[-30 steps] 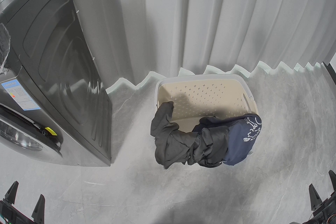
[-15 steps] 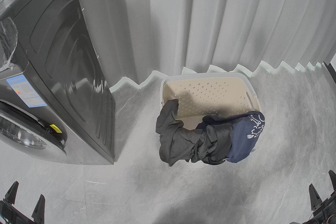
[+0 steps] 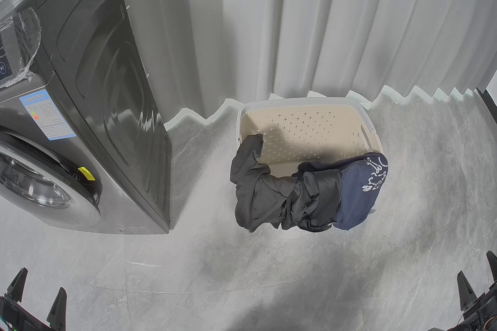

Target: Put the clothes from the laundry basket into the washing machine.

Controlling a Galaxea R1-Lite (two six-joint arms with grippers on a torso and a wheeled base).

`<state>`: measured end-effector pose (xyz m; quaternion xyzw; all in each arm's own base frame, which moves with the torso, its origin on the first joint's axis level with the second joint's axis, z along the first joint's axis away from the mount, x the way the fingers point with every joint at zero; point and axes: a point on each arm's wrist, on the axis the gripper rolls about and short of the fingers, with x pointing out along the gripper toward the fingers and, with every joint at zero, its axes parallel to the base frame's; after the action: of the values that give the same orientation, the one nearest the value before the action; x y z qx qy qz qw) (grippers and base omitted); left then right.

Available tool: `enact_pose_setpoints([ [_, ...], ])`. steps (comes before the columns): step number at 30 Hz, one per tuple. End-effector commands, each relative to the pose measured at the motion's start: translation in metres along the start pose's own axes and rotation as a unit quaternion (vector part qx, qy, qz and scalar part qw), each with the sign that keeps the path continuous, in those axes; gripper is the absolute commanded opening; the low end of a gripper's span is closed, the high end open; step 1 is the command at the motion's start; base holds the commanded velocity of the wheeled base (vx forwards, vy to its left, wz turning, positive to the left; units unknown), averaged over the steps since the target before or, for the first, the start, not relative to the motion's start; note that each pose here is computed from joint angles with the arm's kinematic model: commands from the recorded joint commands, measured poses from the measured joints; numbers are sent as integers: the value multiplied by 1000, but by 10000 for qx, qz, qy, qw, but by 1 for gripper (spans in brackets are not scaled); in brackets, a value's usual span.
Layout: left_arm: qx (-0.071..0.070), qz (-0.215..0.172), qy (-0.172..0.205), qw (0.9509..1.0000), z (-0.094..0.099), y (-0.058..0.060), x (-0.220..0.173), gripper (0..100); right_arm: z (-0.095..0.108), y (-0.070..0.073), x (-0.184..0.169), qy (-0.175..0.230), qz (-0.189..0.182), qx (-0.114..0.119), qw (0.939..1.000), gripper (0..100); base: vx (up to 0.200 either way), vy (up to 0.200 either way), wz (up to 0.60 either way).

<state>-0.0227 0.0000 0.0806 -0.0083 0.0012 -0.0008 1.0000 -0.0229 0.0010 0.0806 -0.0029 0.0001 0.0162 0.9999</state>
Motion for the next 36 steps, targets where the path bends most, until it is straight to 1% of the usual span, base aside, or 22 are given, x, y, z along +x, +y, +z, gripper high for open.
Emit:
enact_pose_setpoints([
  [1, -1, 1, 4, 10000, -5, 0, 0, 100, -4, 0, 1, 76, 7, 9, 10000, 100, 0, 0, 600],
  [2, -1, 1, 4, 10000, -5, 0, 0, 100, -4, 0, 1, 76, 7, 9, 10000, 100, 0, 0, 0],
  [17, -9, -7, 4, 10000, -5, 0, 0, 100, -4, 0, 1, 76, 7, 1, 10000, 100, 0, 200, 0],
  [19, -9, -7, -4, 10000, -5, 0, 0, 100, -4, 0, 1, 76, 7, 1, 10000, 100, 0, 0, 0],
  [25, -9, -7, 4, 10000, -5, 0, 0, 100, -4, 0, 1, 76, 7, 9, 10000, 100, 0, 0, 600],
  [26, -9, -7, 4, 10000, -5, 0, 0, 100, -4, 0, 1, 76, 7, 9, 10000, 100, 0, 0, 0],
  [36, -9, -7, 4, 10000, -5, 0, 0, 100, -4, 0, 1, 76, 7, 9, 10000, 100, 0, 200, 0],
])
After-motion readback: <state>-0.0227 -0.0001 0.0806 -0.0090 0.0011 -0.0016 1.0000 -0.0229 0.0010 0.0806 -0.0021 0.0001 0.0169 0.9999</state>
